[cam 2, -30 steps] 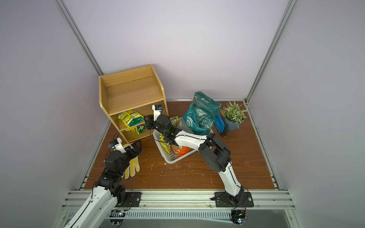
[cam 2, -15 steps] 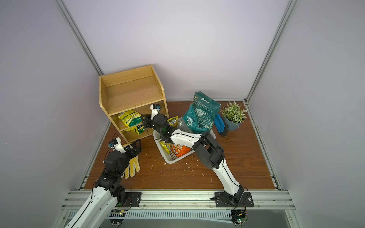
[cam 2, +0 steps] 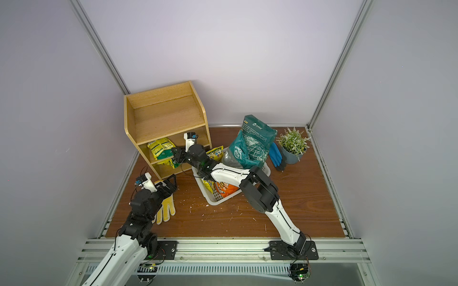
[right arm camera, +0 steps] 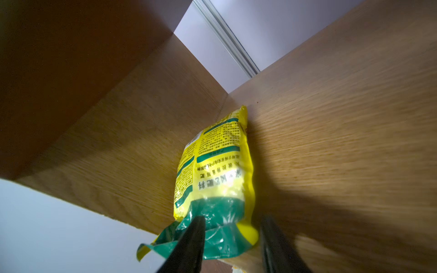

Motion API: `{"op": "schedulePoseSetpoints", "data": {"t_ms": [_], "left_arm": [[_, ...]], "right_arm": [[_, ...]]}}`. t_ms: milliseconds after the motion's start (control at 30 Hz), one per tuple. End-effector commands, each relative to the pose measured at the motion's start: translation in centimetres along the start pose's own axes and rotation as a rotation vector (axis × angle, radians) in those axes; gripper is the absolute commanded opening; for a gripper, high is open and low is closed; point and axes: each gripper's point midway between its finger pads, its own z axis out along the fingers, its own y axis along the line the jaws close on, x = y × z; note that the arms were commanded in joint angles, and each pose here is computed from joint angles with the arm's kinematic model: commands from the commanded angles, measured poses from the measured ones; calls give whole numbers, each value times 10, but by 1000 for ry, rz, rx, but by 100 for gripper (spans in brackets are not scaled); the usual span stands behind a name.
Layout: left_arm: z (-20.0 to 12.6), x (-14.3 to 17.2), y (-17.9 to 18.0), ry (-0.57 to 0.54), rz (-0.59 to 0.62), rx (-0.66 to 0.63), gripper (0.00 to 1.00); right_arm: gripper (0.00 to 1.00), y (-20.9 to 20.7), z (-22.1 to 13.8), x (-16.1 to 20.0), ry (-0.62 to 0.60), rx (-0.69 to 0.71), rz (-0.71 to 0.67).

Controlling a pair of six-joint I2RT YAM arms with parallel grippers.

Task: Take down the fertilizer bag from the shelf
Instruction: Pick up the fertilizer bag from the shelf.

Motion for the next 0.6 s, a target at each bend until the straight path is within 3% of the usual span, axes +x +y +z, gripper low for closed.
{"op": "schedulePoseSetpoints", "data": {"t_ms": [0, 167, 300, 567], "left_arm": [[-1, -1, 7, -12, 9, -25, 100], [-1, -2, 6, -15, 7, -25, 100], [-1, -2, 7, -17, 9, -29, 100], [-2, -4, 9, -26, 9, -38, 100]], "right_arm": [[42, 21, 5, -1, 11, -64, 15], [32, 22, 9, 2, 22, -56, 6], [1, 22, 7, -2, 8, -53, -1], [0, 55, -18, -48, -107, -146, -57]]}}
